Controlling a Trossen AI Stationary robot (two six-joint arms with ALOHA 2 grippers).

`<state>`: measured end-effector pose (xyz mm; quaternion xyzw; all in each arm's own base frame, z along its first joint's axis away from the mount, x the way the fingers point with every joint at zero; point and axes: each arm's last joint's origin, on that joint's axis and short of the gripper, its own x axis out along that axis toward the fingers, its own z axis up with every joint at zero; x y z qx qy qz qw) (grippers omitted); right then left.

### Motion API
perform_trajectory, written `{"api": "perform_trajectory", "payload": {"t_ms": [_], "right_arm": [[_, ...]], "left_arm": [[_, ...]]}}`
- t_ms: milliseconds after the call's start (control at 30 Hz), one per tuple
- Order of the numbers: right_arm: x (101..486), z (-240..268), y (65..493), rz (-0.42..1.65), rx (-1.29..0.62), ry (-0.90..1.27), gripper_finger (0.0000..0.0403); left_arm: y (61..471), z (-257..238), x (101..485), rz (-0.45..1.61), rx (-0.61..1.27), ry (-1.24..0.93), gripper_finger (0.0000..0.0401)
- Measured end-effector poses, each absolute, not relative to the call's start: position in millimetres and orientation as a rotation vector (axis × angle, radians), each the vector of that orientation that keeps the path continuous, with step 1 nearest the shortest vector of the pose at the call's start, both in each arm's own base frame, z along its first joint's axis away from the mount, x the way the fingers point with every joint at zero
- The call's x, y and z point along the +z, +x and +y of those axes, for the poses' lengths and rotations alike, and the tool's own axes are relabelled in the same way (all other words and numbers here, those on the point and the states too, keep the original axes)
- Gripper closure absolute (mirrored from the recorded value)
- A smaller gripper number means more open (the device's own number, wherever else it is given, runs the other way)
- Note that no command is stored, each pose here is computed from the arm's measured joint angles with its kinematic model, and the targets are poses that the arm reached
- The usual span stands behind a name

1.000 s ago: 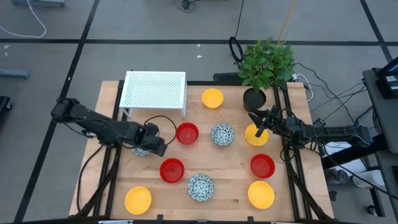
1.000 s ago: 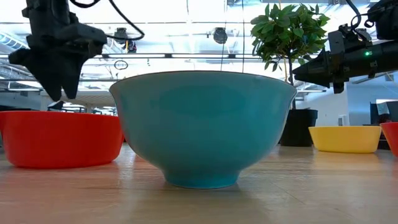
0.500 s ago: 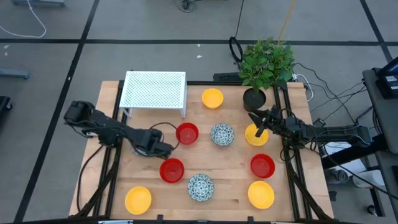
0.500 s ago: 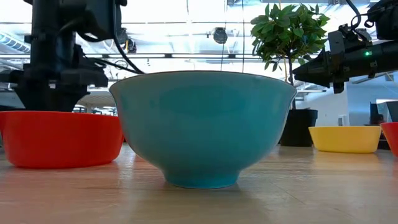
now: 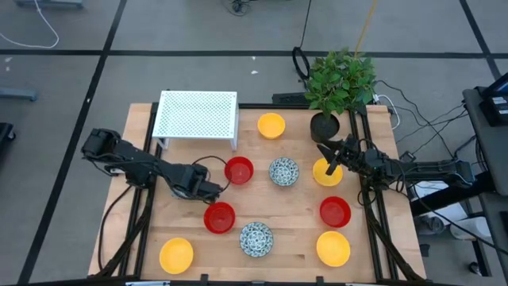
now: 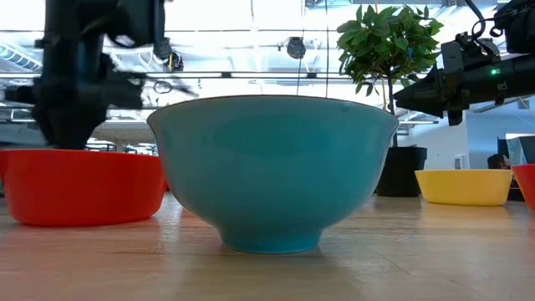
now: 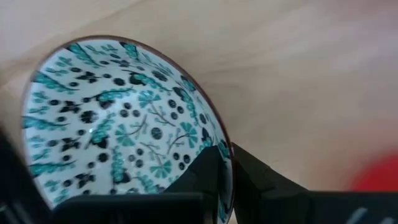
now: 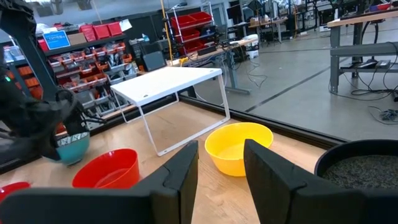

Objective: Pick & Place Mini bowls
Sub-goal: Put the top left blue patterned bowl on the shelf

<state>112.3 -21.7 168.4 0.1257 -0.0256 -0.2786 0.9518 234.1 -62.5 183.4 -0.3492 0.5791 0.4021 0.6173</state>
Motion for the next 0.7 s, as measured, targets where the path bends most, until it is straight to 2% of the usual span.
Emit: {"api": "perform_trajectory", "payload": {"t_ms": [167,267,400,567,700], "right_arm": [[170,-22,112,-0.066,-0.565,0.259,0.0287],[173,-22,112,-0.1,-0.56,0.275,0.0287],[176,-22,112,-0.15,-0.552,0.33,0.0287],[178,-22,112,-0.181,-0.546,0.365,0.0287],[178,-22,112,-0.192,-0.541,0.406,0.0287]], "left_arm": [[256,-68,218,1.238,0.759,-0.765,0.0388],[269,-69,247,1.139,0.687,-0.686,0.0381],[286,-67,293,0.967,0.591,-0.532,0.0391],[296,-46,338,0.839,0.572,-0.325,0.0381],[296,-10,359,0.854,0.609,-0.196,0.0372]]}}
